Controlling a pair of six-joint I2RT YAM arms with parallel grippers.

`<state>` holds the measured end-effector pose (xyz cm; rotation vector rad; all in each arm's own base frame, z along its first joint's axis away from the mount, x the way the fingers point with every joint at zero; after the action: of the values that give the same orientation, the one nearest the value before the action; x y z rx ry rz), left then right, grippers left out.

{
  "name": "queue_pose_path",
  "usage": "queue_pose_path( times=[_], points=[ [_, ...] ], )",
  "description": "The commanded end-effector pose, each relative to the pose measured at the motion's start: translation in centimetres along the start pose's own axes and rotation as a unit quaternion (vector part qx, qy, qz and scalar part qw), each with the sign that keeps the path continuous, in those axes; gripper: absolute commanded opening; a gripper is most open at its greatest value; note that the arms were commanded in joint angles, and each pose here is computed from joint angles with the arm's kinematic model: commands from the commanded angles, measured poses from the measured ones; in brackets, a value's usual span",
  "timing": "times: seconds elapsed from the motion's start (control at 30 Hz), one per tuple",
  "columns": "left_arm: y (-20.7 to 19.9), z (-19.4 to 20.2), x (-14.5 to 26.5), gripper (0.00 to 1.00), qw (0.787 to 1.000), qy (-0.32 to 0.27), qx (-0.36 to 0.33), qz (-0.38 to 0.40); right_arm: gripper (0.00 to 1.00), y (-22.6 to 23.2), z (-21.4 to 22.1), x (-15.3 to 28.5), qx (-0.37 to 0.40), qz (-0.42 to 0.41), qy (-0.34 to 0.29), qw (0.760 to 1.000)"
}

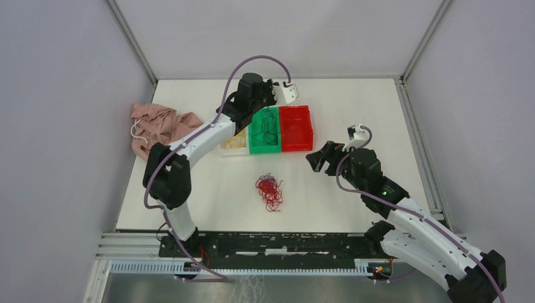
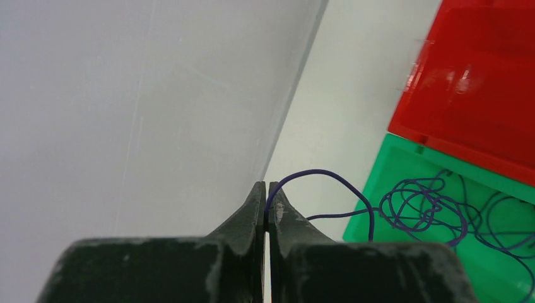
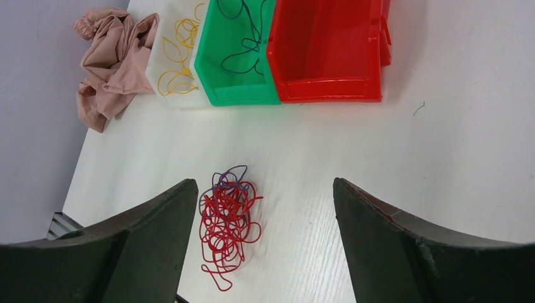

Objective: Untangle the cables

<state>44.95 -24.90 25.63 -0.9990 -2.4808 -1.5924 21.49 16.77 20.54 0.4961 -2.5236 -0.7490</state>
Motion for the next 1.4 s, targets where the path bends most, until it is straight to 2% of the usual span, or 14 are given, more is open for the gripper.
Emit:
queue_pose_path(
  times=[0.0,0.37,0.53,0.67,0.73,0.77,0.8,0.87,1.0,1.1,1.13,1.17,1.37],
  points=[
    [4.6,-1.1,-0.1,0.03,0.997,-0.025,-0.011,-0.076,0.85,0.5,-0.9,-0.3,-0.002,-0.018,-0.021,1.0],
    [-6.2,5.1,0.8,0.05,0.999,0.042,-0.012,0.03,0.85,-0.1,-1.0,0.2,-0.007,-0.011,-0.026,1.0],
    [-7.9,6.0,-0.4,0.06,0.996,0.066,0.005,0.063,0.85,0.1,-1.3,0.4,-0.011,-0.013,-0.028,0.999],
    [-8.3,5.8,-1.6,0.09,0.995,0.063,0.02,0.072,0.85,0.2,-1.7,0.6,-0.007,-0.011,-0.028,1.0],
    [-8.9,5.7,-2.0,0.17,0.993,0.059,0.023,0.097,0.85,0.2,-1.8,0.6,-0.004,-0.009,-0.027,1.0],
    [-9.3,5.7,-2.1,0.24,0.991,0.059,0.025,0.114,0.85,0.2,-1.9,0.7,-0.004,-0.008,-0.027,1.0],
    [-9.7,5.3,-2.2,0.37,0.988,0.055,0.029,0.139,0.85,0.2,-1.9,0.7,-0.003,-0.007,-0.026,1.0],
    [-10.8,5.0,-2.1,0.51,0.978,0.05,0.032,0.2,0.85,0.2,-1.8,0.8,-0.003,-0.007,-0.024,1.0],
    [-11.1,4.2,-1.4,0.72,0.959,0.031,0.011,0.281,0.85,0.4,-2.1,1.1,-0.001,-0.009,-0.021,1.0],
    [-10.4,3.9,-0.6,0.82,0.942,0.024,-0.004,0.334,0.85,0.6,-2.4,1.2,0.002,-0.012,-0.019,1.0],
    [-10.0,3.7,-0.2,0.91,0.936,0.021,-0.009,0.351,0.85,0.7,-2.4,1.2,0.003,-0.013,-0.018,1.0],
    [-9.5,3.4,0.2,0.94,0.931,0.015,-0.008,0.366,0.85,0.8,-2.5,1.2,0.004,-0.015,-0.015,1.0],
    [-7.6,3.7,3.2,1.0,0.903,0.001,-0.004,0.429,0.86,1.5,-2.5,0.6,-0.002,-0.028,0.001,1.0]
  ],
)
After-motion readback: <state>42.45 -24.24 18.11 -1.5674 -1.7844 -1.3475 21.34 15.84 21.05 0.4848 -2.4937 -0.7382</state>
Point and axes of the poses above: each gripper's point midway between its finger pads, its own x axis back along the fingers, its own y axis along the line the jaws close on, z = x × y, the point moved 4 cm from there along x, back along the fingers, and after that the axes turned 3 degrees about -x, right-handed, at the moved point
